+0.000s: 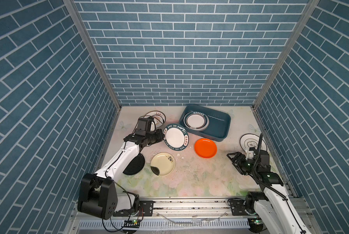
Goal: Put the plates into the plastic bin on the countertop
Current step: 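Lift the plate with the left gripper while the right gripper reaches toward it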
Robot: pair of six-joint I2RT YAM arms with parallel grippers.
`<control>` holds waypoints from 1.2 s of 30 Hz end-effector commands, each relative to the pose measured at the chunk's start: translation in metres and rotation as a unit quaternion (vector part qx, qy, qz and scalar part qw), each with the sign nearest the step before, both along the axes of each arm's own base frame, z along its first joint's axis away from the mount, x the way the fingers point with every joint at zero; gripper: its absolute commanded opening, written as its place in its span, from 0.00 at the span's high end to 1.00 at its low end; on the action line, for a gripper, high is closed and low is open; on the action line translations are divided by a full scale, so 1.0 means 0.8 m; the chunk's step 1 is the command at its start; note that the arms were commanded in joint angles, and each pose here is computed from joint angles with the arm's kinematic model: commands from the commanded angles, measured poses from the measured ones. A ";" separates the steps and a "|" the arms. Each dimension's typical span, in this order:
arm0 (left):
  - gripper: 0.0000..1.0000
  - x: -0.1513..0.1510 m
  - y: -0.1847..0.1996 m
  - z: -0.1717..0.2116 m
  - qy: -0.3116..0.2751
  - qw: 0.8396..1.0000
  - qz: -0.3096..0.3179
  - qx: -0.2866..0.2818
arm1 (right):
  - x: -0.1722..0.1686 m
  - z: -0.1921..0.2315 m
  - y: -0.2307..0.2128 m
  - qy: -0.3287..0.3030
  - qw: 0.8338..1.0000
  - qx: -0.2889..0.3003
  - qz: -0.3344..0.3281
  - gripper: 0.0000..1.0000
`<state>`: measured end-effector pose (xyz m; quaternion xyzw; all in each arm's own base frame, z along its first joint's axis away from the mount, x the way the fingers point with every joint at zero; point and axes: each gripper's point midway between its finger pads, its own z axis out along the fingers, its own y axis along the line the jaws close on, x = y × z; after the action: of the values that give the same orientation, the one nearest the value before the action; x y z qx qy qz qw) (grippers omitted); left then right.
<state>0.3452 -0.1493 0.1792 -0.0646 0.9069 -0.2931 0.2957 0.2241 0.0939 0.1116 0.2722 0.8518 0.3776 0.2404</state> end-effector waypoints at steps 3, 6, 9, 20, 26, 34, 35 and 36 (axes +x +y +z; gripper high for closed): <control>1.00 -0.014 -0.001 0.025 -0.018 1.000 0.002 -0.023 | 0.025 0.038 0.015 -0.041 0.999 0.019 0.018 0.27; 1.00 -0.017 -0.004 0.035 -0.025 0.999 0.004 -0.040 | 0.032 0.051 0.027 -0.055 0.998 0.017 0.030 0.27; 1.00 -0.018 -0.005 0.043 -0.031 0.998 0.010 -0.053 | 0.038 0.060 0.047 -0.067 0.997 0.011 0.049 0.27; 1.00 -0.020 -0.024 0.054 -0.032 0.994 0.004 -0.103 | 0.062 0.083 0.134 -0.097 0.987 0.013 0.126 0.27; 1.00 -0.020 -0.035 0.054 -0.036 0.992 0.002 -0.117 | 0.068 0.086 0.171 -0.104 0.982 0.013 0.154 0.27; 1.00 -0.022 -0.066 0.053 -0.032 0.992 -0.024 -0.120 | 0.071 0.087 0.210 -0.115 0.978 0.022 0.171 0.28; 1.00 -0.022 -0.071 0.053 -0.031 0.992 -0.029 -0.122 | 0.072 0.084 0.212 -0.113 0.978 0.021 0.172 0.28; 1.00 -0.022 -0.075 0.053 -0.030 0.991 -0.033 -0.124 | 0.071 0.083 0.215 -0.110 0.978 0.021 0.174 0.28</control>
<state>0.3222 -0.1960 0.2049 -0.0780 0.8712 -0.3901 0.2876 0.2693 0.2569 0.1593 0.0717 0.8622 0.4419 0.2369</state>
